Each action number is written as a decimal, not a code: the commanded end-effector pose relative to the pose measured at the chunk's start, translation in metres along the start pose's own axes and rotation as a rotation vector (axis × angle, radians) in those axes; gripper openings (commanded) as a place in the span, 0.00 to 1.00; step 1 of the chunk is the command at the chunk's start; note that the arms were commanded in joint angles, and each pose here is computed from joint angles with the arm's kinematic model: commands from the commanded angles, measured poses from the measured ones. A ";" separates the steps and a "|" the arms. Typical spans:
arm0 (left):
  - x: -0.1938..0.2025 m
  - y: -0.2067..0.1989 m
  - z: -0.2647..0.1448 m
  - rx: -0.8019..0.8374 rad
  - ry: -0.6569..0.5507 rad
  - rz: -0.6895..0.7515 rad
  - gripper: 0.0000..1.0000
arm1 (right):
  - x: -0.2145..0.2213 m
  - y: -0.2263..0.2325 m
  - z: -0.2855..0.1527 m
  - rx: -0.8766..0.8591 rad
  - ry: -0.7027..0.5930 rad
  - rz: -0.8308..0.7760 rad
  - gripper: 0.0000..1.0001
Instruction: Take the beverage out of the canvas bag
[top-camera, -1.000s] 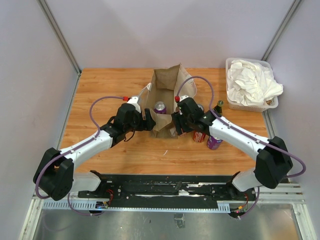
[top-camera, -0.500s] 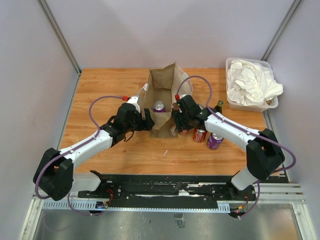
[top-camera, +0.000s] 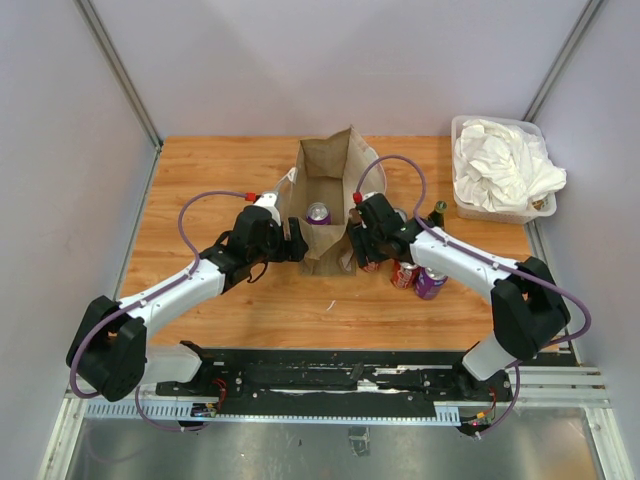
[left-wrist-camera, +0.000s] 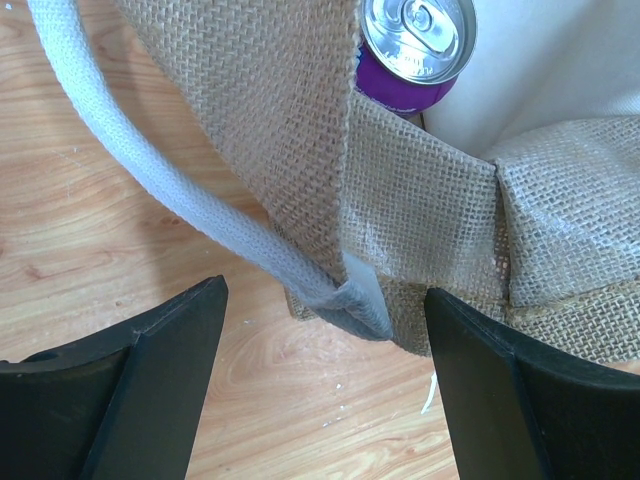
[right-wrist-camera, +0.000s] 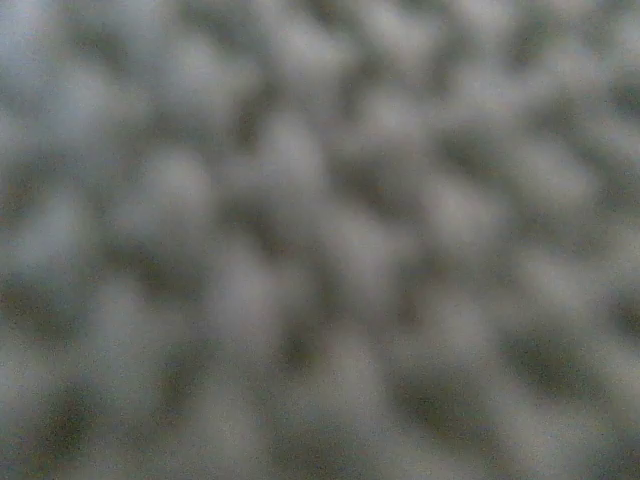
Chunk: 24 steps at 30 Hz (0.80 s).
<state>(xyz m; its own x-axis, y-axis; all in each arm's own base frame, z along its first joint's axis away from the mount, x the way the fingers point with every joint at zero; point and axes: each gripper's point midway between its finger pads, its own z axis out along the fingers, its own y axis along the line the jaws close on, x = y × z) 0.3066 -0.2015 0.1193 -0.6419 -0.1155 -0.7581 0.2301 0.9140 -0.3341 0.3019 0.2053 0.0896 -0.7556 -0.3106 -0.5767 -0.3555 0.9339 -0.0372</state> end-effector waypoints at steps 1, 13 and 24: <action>0.014 0.007 -0.003 -0.035 0.058 0.040 0.85 | 0.005 -0.018 -0.003 0.051 -0.005 0.053 0.05; 0.015 0.006 -0.002 -0.032 0.060 0.039 0.85 | 0.010 -0.026 -0.017 0.069 -0.021 0.044 0.80; 0.015 0.006 -0.004 -0.030 0.060 0.036 0.85 | -0.019 -0.030 -0.030 0.089 -0.078 0.020 0.90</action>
<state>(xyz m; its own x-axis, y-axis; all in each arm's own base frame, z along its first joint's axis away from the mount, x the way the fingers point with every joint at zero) 0.3053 -0.2026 0.1189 -0.6440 -0.1112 -0.7569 0.2338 0.9135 -0.3331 0.2933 0.1883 0.1004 -0.7398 -0.3098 -0.5972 -0.3356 0.9393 -0.0715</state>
